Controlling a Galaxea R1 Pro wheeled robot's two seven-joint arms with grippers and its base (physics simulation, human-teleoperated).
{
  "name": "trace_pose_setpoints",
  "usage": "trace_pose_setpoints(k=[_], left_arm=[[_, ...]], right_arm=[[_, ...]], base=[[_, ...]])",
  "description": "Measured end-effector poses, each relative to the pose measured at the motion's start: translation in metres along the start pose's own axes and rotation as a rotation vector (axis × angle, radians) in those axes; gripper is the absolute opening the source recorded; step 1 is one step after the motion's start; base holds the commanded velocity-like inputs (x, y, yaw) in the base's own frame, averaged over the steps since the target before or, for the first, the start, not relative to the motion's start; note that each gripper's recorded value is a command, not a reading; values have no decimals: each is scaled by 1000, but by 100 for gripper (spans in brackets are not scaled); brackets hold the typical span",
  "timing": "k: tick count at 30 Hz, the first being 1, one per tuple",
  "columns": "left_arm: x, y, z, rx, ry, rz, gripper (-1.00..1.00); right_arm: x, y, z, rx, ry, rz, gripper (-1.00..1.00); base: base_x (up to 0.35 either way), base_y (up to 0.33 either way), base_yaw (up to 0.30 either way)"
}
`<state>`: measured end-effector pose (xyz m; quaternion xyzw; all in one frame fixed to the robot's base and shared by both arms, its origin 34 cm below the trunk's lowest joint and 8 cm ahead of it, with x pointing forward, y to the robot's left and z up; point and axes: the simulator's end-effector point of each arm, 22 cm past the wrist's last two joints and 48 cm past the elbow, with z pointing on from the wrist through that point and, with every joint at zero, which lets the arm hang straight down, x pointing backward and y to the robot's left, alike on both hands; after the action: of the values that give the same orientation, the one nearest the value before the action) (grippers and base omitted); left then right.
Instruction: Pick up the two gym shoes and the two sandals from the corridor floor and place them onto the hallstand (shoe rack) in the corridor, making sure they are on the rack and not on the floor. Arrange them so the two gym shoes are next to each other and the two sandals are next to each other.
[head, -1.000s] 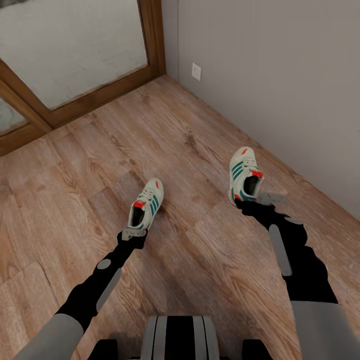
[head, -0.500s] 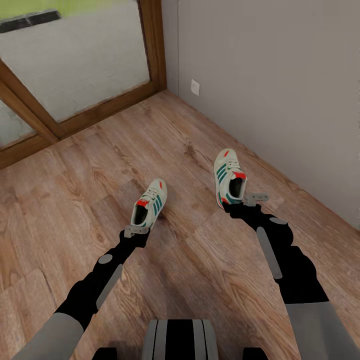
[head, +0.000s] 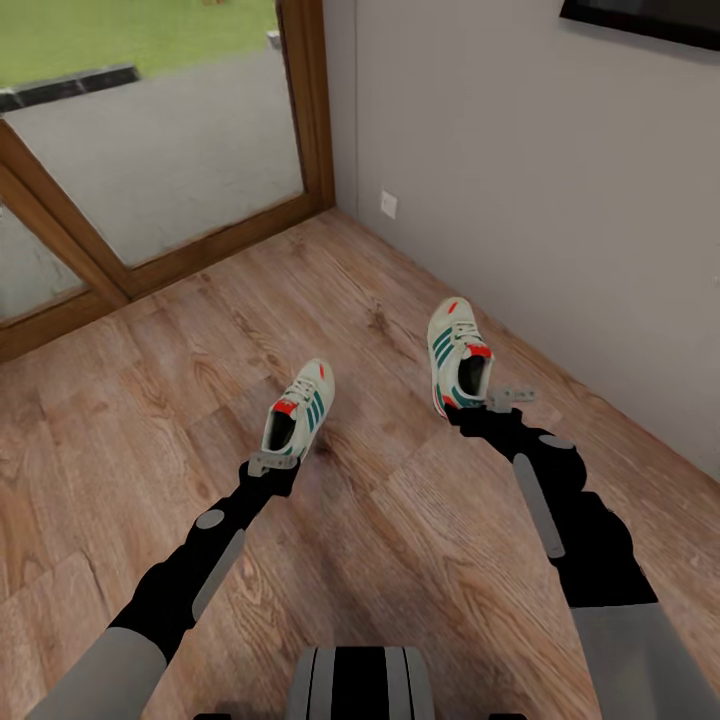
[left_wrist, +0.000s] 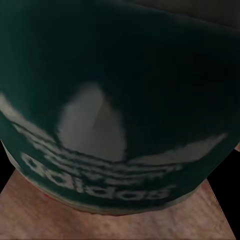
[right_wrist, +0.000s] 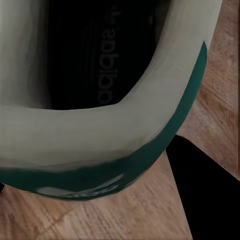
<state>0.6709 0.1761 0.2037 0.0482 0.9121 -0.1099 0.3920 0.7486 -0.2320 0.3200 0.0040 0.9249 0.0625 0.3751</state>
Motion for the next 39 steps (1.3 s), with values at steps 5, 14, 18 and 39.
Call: trace_pose_setpoints(k=[5,14,18,39], left_arm=[[-18,-2,-6,1,-27,7,-100],[-50,-5,-18,0,-75,18,-100],[-64,-7,-23,1,-97,23,-100],[-135,-16,-58,2,-212,52,-100]], right_arm=[[-17,3,-10,-6,-28,1,-100],[-46,9,-30,-11,-77,-4,-100],[-58,11,-39,-13,-99,-6,-100],[-122,20,-93,-19,-218,-20,-100]], base=[[0,0,0],[0,0,0],[0,0,0],[0,0,0]])
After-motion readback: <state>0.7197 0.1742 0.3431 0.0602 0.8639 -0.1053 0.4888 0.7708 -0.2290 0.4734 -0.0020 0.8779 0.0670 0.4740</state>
